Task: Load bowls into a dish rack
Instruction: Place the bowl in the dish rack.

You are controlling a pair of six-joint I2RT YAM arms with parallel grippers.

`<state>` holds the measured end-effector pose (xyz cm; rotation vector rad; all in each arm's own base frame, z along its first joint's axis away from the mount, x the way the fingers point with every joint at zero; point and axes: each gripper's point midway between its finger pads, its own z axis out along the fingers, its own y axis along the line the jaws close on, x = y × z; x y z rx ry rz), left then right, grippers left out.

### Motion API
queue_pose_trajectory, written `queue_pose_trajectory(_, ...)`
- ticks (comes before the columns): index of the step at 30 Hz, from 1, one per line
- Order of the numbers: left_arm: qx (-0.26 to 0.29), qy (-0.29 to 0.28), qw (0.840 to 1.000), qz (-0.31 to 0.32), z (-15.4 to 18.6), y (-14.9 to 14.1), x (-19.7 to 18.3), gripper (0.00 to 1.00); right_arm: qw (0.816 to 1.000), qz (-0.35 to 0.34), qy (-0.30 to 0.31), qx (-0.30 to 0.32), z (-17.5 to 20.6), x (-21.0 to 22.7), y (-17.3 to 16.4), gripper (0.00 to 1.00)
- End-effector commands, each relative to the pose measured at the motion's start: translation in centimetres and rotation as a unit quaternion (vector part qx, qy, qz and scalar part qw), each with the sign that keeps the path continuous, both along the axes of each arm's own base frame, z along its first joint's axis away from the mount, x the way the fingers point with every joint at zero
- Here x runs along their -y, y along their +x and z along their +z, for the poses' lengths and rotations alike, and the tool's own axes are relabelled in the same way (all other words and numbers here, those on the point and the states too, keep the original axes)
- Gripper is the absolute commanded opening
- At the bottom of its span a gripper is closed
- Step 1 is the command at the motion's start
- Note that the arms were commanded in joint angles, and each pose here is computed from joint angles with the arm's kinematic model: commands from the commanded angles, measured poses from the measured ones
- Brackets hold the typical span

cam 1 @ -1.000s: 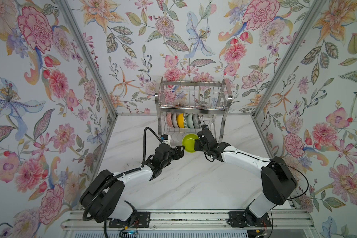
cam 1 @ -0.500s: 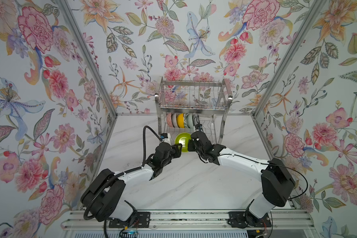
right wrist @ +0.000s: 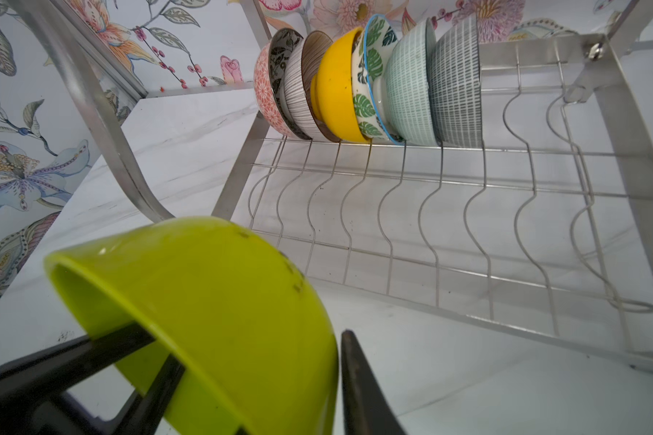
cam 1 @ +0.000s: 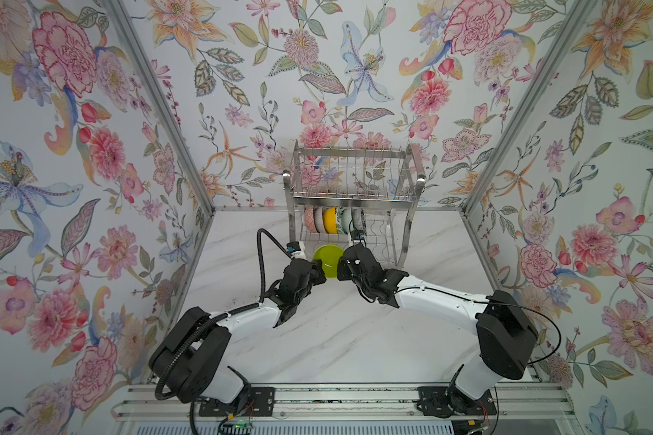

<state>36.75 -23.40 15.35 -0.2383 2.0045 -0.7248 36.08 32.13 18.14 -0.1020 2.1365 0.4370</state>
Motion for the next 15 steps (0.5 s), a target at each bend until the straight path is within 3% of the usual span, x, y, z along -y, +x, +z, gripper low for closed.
queue_pose_trajectory(1,0.031,-0.021,0.999,0.003,2.2,0.1,0.1,0.00,0.998,-0.005,0.063,0.012,2.4,0.3,0.4,0.33)
queue_pose_trajectory(13,0.056,0.012,0.994,0.098,3.0,1.7,-2.9,0.00,0.979,0.010,0.204,-0.005,6.3,1.8,-0.6,0.76)
queue_pose_trajectory(15,0.074,0.024,0.989,0.123,3.6,1.8,-3.6,0.00,0.973,0.002,0.232,-0.008,6.9,2.7,-0.7,0.87)
